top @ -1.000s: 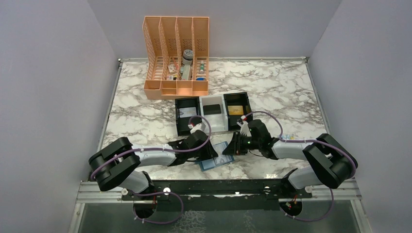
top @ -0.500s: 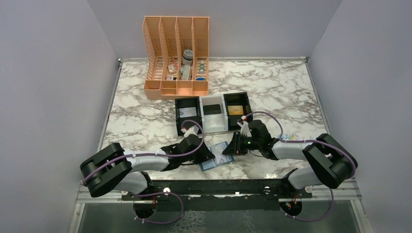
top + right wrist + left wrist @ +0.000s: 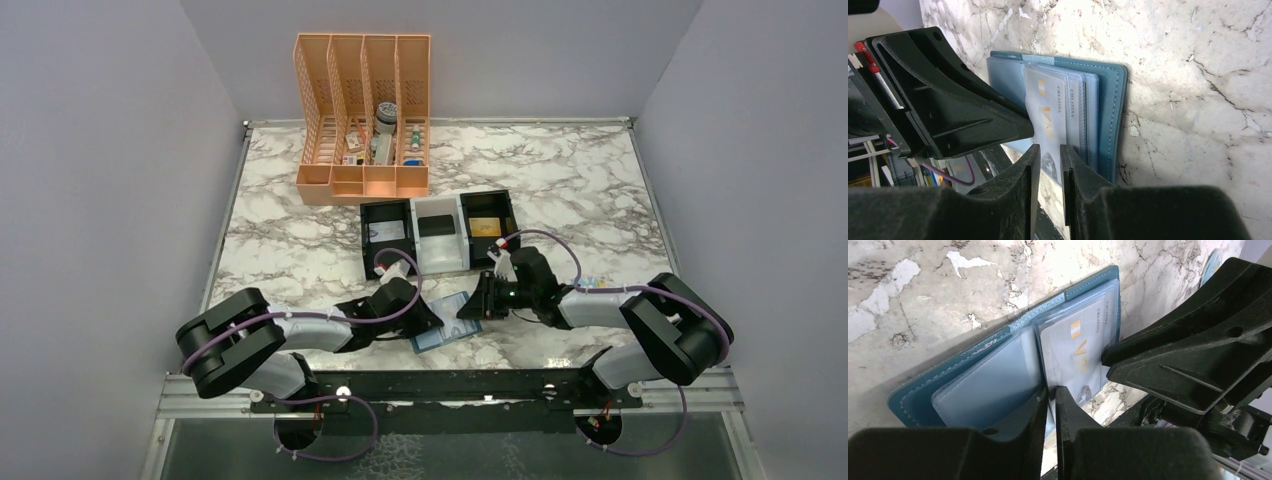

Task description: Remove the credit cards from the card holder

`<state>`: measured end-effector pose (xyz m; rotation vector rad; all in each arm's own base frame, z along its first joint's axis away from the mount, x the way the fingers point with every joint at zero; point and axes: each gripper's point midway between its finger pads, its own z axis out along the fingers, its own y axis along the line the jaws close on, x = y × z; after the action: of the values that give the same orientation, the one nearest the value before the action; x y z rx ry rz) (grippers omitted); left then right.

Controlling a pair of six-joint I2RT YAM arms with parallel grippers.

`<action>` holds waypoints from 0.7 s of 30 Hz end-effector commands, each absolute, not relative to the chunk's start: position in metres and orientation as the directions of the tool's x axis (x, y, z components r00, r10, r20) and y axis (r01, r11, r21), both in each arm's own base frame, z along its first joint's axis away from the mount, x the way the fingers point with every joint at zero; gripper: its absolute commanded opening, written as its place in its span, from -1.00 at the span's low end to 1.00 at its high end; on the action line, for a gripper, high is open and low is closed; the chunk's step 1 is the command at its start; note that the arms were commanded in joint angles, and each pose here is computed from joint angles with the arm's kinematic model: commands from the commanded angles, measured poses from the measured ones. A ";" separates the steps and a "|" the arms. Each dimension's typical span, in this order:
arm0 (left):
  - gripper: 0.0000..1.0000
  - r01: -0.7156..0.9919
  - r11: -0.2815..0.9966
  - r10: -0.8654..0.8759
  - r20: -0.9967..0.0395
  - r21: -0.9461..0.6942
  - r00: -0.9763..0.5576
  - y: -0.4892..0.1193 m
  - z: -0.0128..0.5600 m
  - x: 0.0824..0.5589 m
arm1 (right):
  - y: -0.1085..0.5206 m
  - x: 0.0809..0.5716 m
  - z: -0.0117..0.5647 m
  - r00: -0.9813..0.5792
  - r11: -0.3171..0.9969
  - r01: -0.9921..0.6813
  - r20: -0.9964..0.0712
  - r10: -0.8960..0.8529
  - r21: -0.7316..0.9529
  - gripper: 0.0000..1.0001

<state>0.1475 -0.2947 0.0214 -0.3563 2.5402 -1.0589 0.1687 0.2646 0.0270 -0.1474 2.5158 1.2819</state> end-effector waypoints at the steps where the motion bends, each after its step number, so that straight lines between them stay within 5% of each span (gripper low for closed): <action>1: -0.78 -0.114 0.718 -0.360 -0.226 -0.686 -0.905 -0.287 0.008 0.143 | 0.231 0.145 -0.023 -0.975 0.740 -0.126 -0.222 0.032 0.661 -0.53; 8: -0.99 -0.133 0.745 -0.373 -0.244 -0.653 -0.895 -0.272 0.008 0.142 | 0.230 0.149 -0.020 -0.972 0.745 -0.115 -0.229 0.052 0.657 -0.53; 21: -0.98 -0.155 0.758 -0.404 -0.268 -0.634 -0.875 -0.245 0.012 0.135 | 0.244 0.156 0.001 -0.962 0.692 -0.183 -0.272 0.020 0.698 -0.54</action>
<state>0.1365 -0.2615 0.0256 -0.3955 2.5447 -0.9723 0.1691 0.2647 0.0277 -0.1368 2.5206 1.2815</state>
